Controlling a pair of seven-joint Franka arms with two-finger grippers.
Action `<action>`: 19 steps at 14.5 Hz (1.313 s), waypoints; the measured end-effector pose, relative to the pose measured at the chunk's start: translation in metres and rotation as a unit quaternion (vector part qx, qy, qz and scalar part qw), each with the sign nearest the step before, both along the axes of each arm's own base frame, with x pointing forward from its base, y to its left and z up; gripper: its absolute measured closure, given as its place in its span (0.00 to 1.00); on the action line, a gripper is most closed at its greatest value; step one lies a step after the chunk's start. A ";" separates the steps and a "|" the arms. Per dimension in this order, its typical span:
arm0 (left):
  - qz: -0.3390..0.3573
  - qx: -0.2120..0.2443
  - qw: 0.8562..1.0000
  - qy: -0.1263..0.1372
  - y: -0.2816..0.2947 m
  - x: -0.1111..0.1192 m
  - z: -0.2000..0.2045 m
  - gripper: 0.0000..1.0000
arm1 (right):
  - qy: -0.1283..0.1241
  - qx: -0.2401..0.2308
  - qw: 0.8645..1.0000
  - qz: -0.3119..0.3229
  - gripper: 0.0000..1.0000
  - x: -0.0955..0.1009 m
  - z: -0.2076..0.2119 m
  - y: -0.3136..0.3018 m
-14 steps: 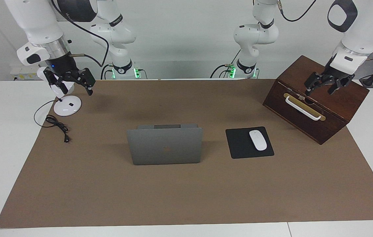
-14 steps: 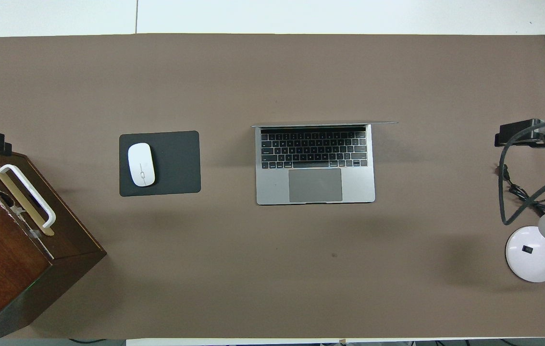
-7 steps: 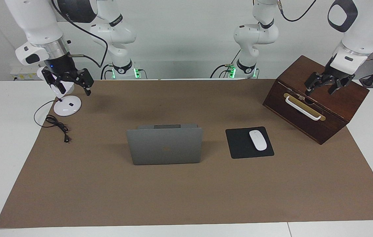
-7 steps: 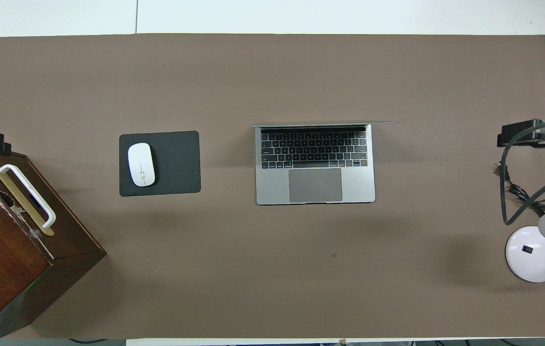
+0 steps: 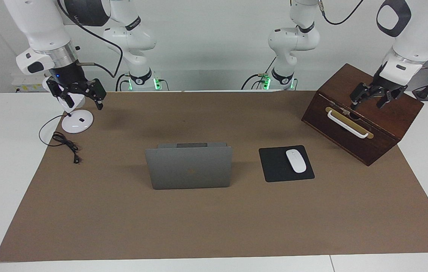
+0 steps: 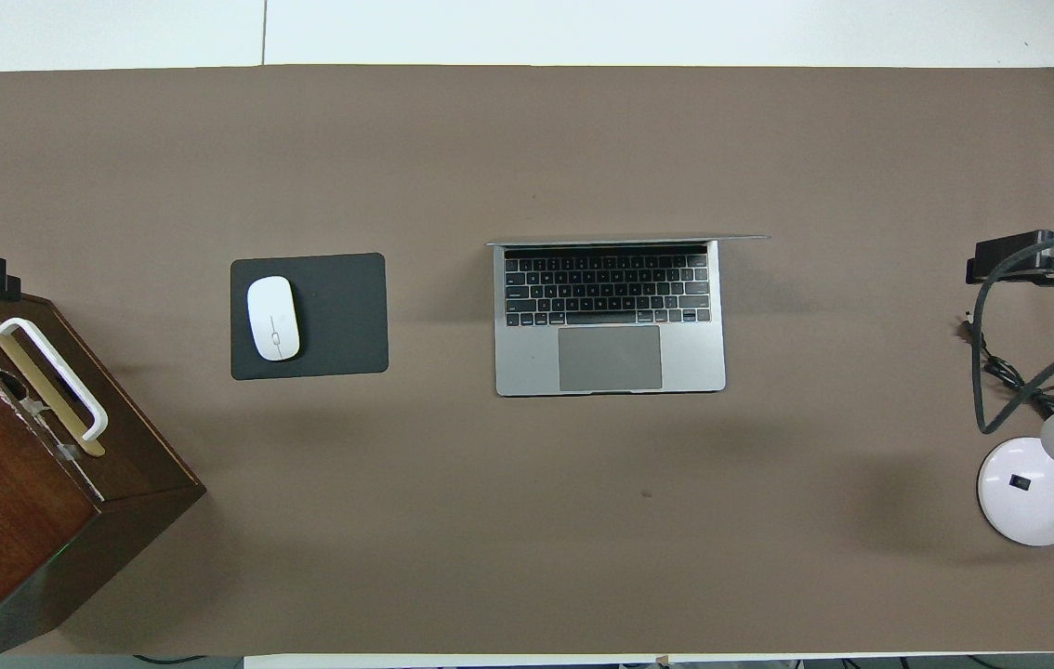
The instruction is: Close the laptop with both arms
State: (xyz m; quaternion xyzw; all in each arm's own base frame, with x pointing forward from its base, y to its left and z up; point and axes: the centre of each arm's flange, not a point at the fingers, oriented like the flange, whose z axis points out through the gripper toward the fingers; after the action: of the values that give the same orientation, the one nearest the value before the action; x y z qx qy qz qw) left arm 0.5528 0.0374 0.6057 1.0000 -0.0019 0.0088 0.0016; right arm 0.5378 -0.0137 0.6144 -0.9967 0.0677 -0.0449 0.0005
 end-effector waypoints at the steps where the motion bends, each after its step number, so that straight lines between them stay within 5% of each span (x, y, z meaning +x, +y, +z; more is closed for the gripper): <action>1: 0.000 0.000 1.000 0.000 0.000 0.000 0.000 0.00 | 0.000 0.000 1.000 0.000 0.00 0.000 0.000 0.000; 4: 0.003 -0.001 1.000 0.000 0.000 0.000 0.000 0.00 | 0.000 0.000 1.000 0.000 0.00 0.000 0.000 0.000; 7: 0.009 -0.001 1.000 -0.001 0.000 0.000 0.000 0.15 | 0.000 0.000 1.000 -0.001 0.00 0.000 0.000 -0.001; 14: 0.019 -0.004 1.000 -0.005 -0.001 0.001 0.001 0.99 | -0.004 0.000 1.000 -0.003 0.00 0.000 0.001 -0.008; 19: 0.021 -0.014 1.000 -0.014 -0.002 0.003 0.002 0.99 | -0.012 -0.003 1.000 0.005 0.00 0.001 0.003 -0.020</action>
State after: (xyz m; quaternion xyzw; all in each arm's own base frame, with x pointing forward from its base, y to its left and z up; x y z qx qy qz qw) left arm 0.5556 0.0356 0.6081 0.9995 0.0191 0.0224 0.0149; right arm 0.5390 -0.0335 0.6172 -0.9964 0.0628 -0.0571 -0.0012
